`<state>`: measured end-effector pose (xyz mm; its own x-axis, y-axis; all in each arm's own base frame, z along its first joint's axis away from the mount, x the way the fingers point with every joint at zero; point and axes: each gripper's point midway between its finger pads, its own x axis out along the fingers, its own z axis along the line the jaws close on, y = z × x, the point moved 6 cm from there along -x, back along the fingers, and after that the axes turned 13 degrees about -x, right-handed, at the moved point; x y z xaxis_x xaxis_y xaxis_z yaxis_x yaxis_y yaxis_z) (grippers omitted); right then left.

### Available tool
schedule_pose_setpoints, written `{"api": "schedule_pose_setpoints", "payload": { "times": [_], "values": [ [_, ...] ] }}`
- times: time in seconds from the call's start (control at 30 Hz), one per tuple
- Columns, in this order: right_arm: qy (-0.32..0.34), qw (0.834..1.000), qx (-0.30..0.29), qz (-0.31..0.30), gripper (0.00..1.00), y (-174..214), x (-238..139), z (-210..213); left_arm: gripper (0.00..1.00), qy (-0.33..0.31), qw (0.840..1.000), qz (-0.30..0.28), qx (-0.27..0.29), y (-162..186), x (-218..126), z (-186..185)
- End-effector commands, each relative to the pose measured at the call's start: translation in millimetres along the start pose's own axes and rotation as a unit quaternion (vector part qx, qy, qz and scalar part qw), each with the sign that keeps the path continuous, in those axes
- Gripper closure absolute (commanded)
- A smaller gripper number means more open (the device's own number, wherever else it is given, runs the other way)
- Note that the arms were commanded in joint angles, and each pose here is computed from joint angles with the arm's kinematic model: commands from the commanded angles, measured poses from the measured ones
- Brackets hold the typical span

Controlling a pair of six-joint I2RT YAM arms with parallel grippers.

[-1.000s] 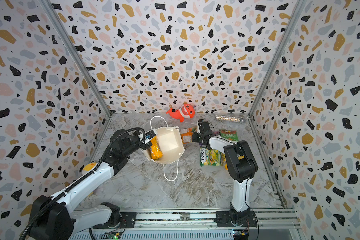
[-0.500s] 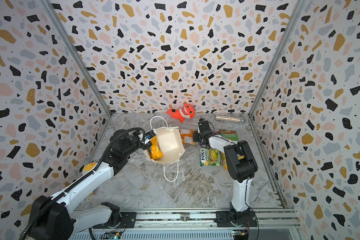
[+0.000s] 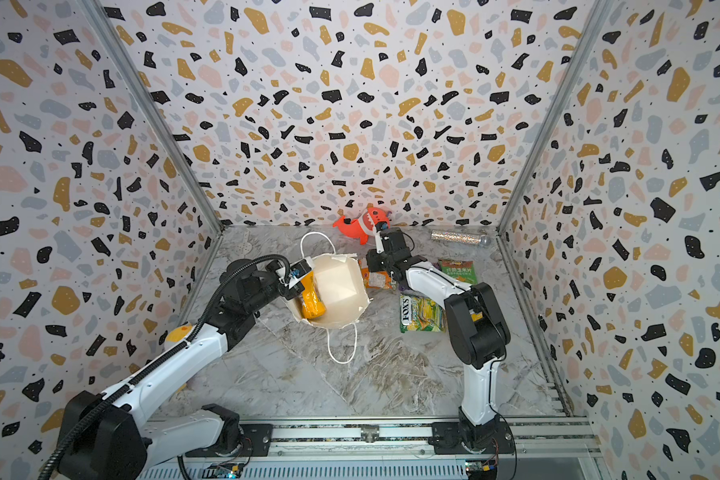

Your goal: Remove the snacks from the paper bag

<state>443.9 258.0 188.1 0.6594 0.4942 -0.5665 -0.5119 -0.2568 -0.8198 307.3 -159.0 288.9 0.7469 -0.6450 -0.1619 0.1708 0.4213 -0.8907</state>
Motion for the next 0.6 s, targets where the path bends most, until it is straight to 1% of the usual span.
{"api": "schedule_pose_setpoints", "payload": {
  "times": [0.0,0.1,0.23,0.57],
  "values": [
    [-0.023,1.000,-0.012,0.016,0.69,3.9,13.8,11.5,1.00,-0.018,0.997,-0.067,0.017,-34.4,-9.6,11.6],
    [-0.030,0.999,-0.013,0.023,0.70,4.4,27.5,15.0,1.00,-0.017,0.997,-0.067,0.017,-35.2,-9.7,11.3],
    [-0.015,0.998,-0.006,0.054,0.71,16.4,44.0,9.8,1.00,-0.017,0.998,-0.065,0.016,-34.2,-9.7,11.1],
    [0.005,0.997,0.014,0.079,0.71,38.2,53.0,-1.2,1.00,-0.019,0.998,-0.063,0.018,-32.7,-9.5,11.3]
  ]
}}
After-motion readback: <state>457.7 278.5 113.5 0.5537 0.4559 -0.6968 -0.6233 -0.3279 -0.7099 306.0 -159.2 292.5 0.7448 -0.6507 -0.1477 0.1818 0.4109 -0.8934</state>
